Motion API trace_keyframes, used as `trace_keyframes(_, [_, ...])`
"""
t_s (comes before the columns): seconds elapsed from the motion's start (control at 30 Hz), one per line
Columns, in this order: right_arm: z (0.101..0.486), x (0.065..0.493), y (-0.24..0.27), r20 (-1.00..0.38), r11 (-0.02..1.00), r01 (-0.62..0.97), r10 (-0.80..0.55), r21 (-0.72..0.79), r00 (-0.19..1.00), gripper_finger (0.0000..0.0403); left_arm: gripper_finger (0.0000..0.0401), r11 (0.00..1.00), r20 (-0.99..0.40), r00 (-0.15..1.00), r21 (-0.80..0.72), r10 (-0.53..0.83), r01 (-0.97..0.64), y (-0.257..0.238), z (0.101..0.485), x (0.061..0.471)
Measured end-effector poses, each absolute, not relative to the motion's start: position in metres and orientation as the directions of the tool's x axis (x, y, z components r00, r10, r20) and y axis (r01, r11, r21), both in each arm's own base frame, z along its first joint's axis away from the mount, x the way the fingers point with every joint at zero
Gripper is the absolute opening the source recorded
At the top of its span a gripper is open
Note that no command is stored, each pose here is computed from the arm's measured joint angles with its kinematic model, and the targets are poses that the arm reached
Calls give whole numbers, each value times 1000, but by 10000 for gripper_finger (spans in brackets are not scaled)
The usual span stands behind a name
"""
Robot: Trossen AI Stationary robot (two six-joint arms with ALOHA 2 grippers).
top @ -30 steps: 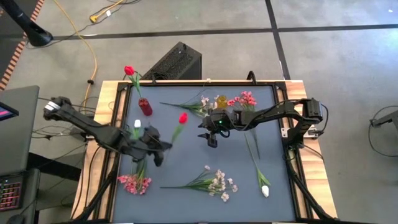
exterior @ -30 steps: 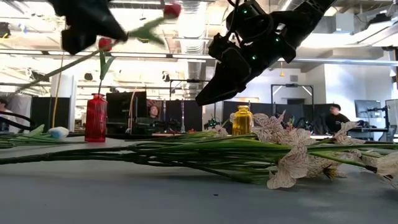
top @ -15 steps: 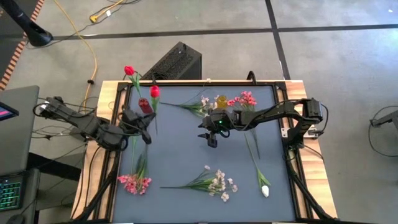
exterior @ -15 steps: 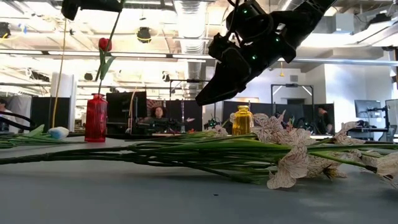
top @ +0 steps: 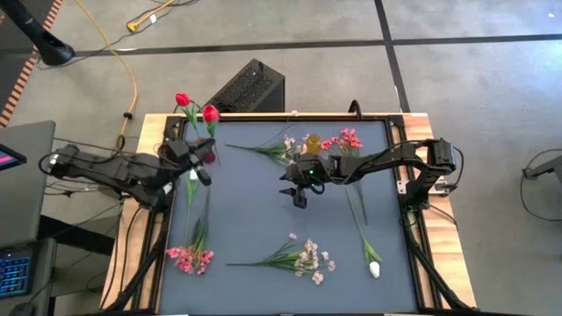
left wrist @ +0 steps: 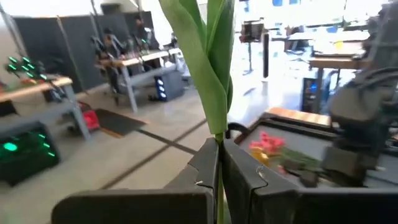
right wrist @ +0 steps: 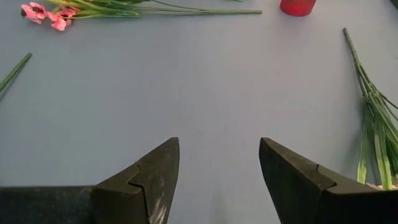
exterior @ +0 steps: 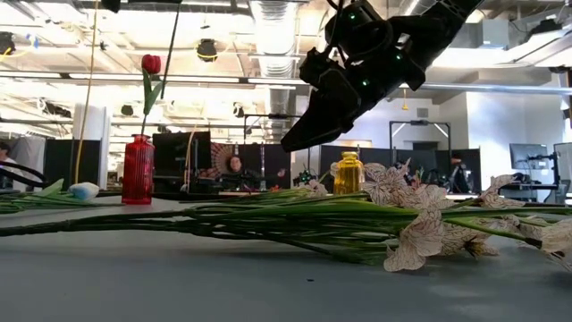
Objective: Sort flowers into vase by color
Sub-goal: Put the red flower into the red vase
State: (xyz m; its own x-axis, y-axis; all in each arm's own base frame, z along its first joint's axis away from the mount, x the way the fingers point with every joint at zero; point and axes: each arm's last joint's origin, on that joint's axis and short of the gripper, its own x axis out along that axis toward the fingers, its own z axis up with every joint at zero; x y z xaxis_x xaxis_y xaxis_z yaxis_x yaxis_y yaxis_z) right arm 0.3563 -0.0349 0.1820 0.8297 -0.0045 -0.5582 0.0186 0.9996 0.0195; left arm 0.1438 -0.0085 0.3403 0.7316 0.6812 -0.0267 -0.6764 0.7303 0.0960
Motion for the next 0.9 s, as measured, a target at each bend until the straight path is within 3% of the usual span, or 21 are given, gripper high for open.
trace_keyframes(0.73, [181, 355, -35, -574, 999, 22, -4, 24, 819, 249, 0, 514, -100, 507, 271, 856, -814, 32, 330, 124])
trace_keyframes(0.9, [180, 355, -35, -581, 999, 22, -3, 26, 814, 249, 0, 528, -104, 520, 262, 848, -808, 36, 331, 122])
